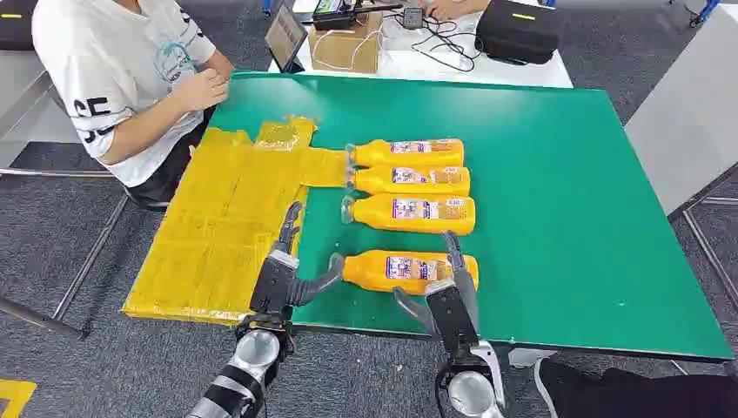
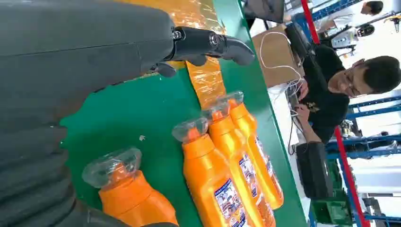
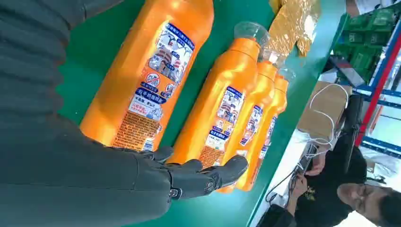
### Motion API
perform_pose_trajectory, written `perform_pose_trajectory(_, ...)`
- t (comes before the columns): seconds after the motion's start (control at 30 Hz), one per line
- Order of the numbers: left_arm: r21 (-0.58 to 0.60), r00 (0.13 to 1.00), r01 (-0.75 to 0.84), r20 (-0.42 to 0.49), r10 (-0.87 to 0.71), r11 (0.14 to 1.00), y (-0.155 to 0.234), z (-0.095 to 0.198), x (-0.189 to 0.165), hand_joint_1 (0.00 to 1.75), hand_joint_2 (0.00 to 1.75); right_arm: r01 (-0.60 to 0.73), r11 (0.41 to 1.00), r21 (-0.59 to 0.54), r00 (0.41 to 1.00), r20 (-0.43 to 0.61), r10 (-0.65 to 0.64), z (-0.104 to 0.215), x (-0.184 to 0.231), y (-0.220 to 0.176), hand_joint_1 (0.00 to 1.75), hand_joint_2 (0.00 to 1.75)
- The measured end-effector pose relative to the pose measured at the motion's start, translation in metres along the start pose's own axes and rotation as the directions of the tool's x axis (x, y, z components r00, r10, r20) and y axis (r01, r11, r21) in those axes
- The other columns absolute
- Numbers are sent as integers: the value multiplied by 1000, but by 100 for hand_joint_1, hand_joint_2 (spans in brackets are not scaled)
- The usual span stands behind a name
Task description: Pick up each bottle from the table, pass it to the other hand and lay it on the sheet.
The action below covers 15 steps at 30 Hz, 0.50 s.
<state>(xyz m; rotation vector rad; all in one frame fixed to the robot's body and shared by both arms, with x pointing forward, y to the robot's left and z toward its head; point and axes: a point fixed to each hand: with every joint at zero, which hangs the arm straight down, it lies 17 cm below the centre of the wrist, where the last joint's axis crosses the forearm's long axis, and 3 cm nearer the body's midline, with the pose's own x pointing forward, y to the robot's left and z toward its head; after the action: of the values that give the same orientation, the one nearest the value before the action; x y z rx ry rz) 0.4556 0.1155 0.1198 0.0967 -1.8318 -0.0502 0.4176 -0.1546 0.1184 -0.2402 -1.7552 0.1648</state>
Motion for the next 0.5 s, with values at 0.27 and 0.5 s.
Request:
perform_pose_trajectory(0.27, 1, 1000, 0, 0, 0, 1000, 0, 0, 0, 0, 175, 1, 1000, 1, 1000, 0, -1, 0, 0, 0, 0, 175)
perform_pose_trajectory(0.5, 9, 1000, 5, 5, -5, 1000, 2, 0, 1, 0, 175, -15, 1000, 6, 1000, 0, 15, -1, 1, 1, 0, 175)
